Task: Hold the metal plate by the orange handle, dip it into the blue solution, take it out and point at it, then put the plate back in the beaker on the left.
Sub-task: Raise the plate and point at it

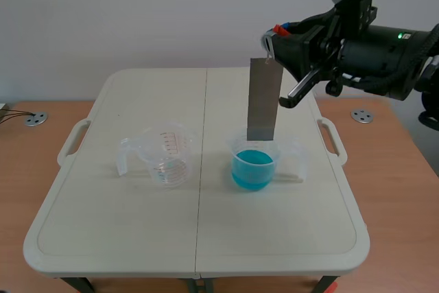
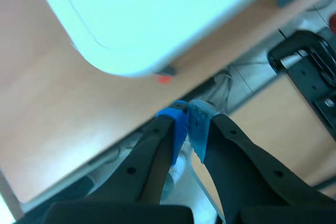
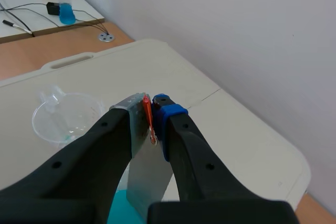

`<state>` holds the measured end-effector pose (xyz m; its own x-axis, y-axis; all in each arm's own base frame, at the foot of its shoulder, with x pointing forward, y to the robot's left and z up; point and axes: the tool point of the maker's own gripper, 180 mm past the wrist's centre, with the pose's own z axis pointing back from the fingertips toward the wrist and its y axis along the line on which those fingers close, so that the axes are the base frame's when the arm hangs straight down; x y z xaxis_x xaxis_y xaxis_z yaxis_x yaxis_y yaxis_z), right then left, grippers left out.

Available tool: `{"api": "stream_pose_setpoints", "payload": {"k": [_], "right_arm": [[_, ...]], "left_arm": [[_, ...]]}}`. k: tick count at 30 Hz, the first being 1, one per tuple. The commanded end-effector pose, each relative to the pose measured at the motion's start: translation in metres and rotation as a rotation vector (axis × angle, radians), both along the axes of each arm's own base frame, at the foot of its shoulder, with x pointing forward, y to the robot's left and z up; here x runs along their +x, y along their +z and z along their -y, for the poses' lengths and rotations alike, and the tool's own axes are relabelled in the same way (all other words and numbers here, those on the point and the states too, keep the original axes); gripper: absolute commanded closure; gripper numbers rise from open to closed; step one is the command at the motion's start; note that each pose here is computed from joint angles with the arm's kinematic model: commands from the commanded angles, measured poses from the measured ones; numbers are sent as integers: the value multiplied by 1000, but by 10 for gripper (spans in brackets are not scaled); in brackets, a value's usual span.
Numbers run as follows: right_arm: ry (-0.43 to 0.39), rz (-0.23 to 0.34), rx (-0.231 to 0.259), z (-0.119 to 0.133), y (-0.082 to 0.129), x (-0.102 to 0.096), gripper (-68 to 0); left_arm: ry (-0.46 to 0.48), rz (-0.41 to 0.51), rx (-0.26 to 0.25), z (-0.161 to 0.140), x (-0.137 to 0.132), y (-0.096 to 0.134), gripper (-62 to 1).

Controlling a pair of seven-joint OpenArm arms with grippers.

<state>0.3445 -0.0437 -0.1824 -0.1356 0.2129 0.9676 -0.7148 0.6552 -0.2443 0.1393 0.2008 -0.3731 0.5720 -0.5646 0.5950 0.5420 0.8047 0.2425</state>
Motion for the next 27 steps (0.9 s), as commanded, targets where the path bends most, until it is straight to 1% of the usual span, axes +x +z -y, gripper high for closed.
{"api": "stream_pose_setpoints", "payload": {"k": [1, 10, 15, 18, 22, 24, 27], "right_arm": [[5, 49, 17, 0, 19, 0, -15], [15, 123, 24, -3, 49, -7, -15], [14, 150, 24, -3, 58, -9, -15], [15, 158, 19, -3, 61, -10, -15], [19, 168, 19, -5, 64, -11, -15], [17, 171, 15, -4, 66, -12, -15], [16, 174, 11, -5, 67, -12, -15]], "left_arm": [[-10, 83, -19, 9, 21, 20, -23], [-59, 297, -61, 32, 80, 73, -23], [-79, 393, -122, 50, 111, 97, -23], [-117, 444, -156, 68, 125, 110, -23], [-189, 492, -212, 99, 139, 124, -23], [-231, 509, -240, 117, 143, 130, -23], [-288, 510, -266, 142, 147, 136, -23]]}}
